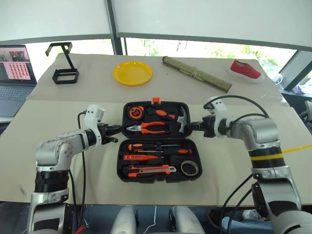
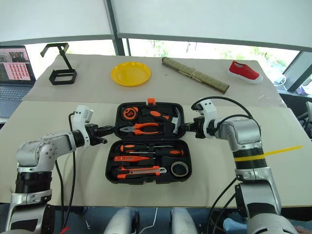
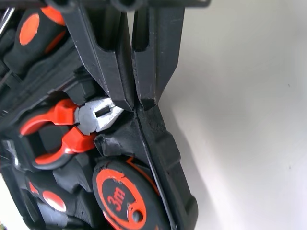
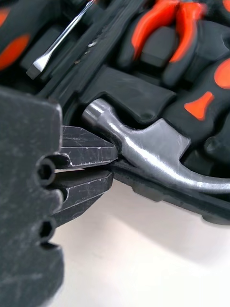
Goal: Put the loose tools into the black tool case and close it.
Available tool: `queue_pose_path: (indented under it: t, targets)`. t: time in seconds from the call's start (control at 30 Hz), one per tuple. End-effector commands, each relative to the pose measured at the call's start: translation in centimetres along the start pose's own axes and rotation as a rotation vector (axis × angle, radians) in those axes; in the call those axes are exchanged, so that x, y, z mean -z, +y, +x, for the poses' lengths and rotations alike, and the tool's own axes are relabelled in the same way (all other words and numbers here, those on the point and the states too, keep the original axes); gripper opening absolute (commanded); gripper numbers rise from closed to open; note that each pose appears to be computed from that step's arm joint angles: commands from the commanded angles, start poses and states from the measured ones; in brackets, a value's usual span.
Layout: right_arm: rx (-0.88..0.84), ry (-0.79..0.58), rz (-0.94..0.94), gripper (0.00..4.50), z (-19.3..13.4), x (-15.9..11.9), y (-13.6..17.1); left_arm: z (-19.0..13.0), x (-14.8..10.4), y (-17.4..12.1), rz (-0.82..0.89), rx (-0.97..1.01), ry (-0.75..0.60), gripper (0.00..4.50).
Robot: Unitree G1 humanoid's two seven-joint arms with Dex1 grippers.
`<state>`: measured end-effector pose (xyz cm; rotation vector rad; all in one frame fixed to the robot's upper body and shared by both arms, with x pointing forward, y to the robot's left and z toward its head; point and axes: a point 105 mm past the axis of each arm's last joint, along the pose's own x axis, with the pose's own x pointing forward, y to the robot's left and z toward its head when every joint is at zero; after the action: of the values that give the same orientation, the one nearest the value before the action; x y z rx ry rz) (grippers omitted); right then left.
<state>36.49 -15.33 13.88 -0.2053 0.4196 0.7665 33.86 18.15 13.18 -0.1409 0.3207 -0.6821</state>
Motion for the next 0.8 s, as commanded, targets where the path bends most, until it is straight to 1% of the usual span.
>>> queue_pose_path:
  t: [0.03, 0.1, 0.23, 0.27, 0.3, 0.33, 0.4, 0.5, 0.53, 0.57, 0.6, 0.63, 0.7, 0.73, 0.77, 0.8]
  targets:
    - [-0.045, -0.157, -0.416, 0.00, -2.1, -1.7, 1.9, -2.1, -3.8, -0.3, 0.294, 0.013, -0.218, 0.05]
    - [-0.040, -0.172, -0.592, 0.00, -2.8, -0.5, 2.5, -3.0, -4.2, -0.4, 0.419, 0.015, -0.269, 0.05]
    - [0.008, -0.232, -0.708, 0.00, -3.6, 0.7, 2.8, -4.4, -4.0, -1.3, 0.620, 0.036, -0.352, 0.05]
    - [0.014, -0.227, -0.765, 0.00, -3.8, 1.2, 2.9, -4.7, -3.3, -1.7, 0.700, 0.050, -0.337, 0.05]
    - [0.025, -0.218, -0.886, 0.00, -4.1, 1.7, 3.1, -5.1, -2.3, -1.9, 0.764, 0.056, -0.322, 0.05]
    - [0.020, -0.206, -0.943, 0.00, -4.4, 2.6, 3.2, -5.4, -1.1, -2.0, 0.805, 0.061, -0.296, 0.05]
    - [0.048, -0.194, -0.962, 0.00, -4.9, 4.1, 3.0, -6.1, 1.3, -2.1, 0.867, 0.085, -0.233, 0.05]
    - [0.028, -0.184, -0.965, 0.00, -5.5, 5.8, 3.5, -6.8, 3.1, -2.2, 0.898, 0.103, -0.185, 0.05]
    - [0.016, -0.177, -0.945, 0.39, -5.7, 6.4, 3.6, -7.0, 3.5, -2.1, 0.906, 0.103, -0.172, 0.01]
    - [0.011, -0.187, -0.945, 0.80, -5.9, 6.5, 3.9, -7.1, 3.9, -2.0, 0.910, 0.105, -0.162, 0.35]
    - [0.008, -0.180, -0.944, 1.02, -6.0, 6.9, 4.0, -7.4, 4.4, -1.7, 0.910, 0.095, -0.144, 0.70]
    - [0.006, -0.181, -0.948, 1.31, -6.1, 7.1, 4.2, -7.6, 4.8, -1.3, 0.906, 0.087, -0.128, 0.88]
    - [0.012, -0.183, -0.955, 2.06, -6.3, 7.2, 4.3, -8.0, 5.3, -0.3, 0.899, 0.063, -0.100, 1.71]
    - [0.015, -0.188, -0.959, 2.26, -6.4, 7.2, 4.3, -8.2, 5.2, 0.2, 0.896, 0.055, -0.097, 1.92]
    - [0.018, -0.190, -0.961, 2.73, -6.6, 7.2, 4.2, -8.3, 5.1, 0.4, 0.903, 0.055, -0.096, 2.37]
    - [0.022, -0.188, -0.961, 3.08, -6.8, 7.2, 4.2, -8.2, 5.0, 0.5, 0.911, 0.058, -0.094, 2.75]
